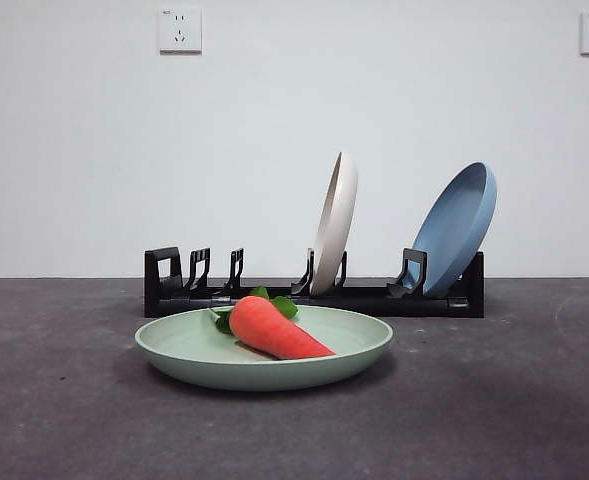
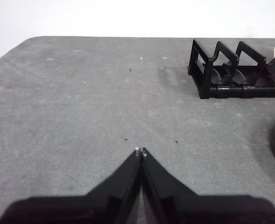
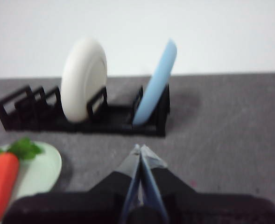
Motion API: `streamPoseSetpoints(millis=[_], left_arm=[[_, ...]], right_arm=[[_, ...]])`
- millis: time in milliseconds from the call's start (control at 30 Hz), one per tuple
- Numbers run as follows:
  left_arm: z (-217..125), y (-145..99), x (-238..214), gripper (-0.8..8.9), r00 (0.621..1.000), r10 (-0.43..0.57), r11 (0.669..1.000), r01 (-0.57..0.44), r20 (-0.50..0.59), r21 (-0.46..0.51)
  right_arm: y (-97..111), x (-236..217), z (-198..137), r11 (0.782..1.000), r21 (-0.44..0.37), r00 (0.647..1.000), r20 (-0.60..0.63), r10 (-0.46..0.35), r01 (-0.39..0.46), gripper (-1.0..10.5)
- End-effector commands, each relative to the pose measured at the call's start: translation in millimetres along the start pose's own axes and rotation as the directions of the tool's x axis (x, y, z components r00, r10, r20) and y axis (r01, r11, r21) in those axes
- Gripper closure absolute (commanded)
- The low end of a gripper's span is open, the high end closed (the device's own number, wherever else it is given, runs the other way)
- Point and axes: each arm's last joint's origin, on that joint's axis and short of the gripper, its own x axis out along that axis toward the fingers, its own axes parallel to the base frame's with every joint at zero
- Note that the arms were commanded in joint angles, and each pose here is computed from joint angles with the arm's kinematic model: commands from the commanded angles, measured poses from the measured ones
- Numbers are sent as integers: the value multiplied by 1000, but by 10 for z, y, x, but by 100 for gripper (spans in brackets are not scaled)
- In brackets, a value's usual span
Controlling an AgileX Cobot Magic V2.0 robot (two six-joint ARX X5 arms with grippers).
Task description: Take the green plate from the plate rack,put the plate on the table,take the carrot from the table,put the carrot in the plate
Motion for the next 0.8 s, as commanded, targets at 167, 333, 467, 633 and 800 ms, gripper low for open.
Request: streamPoseSetpoints(millis=[167, 333, 467, 633, 800], left_arm=[[-37, 3, 12, 816, 1000, 0, 1000, 0, -5, -6], [-37, 3, 12, 817, 1000, 0, 1000, 0, -5, -6], [-37, 3, 12, 817, 1000, 0, 1000, 0, -5, -6], [-37, 3, 12, 816, 1000, 0, 1000, 0, -5, -6], [-37, 3, 12, 816, 1000, 0, 1000, 0, -5, -6]], right_arm=[[-17, 37, -280, 999, 39, 1000, -21, -4, 5, 946], [-23, 54, -381, 998, 62, 998, -57, -4, 8, 946], [-24, 52, -404, 998, 64, 997, -81, -4, 10, 946], [-23, 52, -404, 995, 97, 997, -81, -2, 10, 946], [-23, 52, -404, 995, 97, 997, -81, -2, 10, 946]])
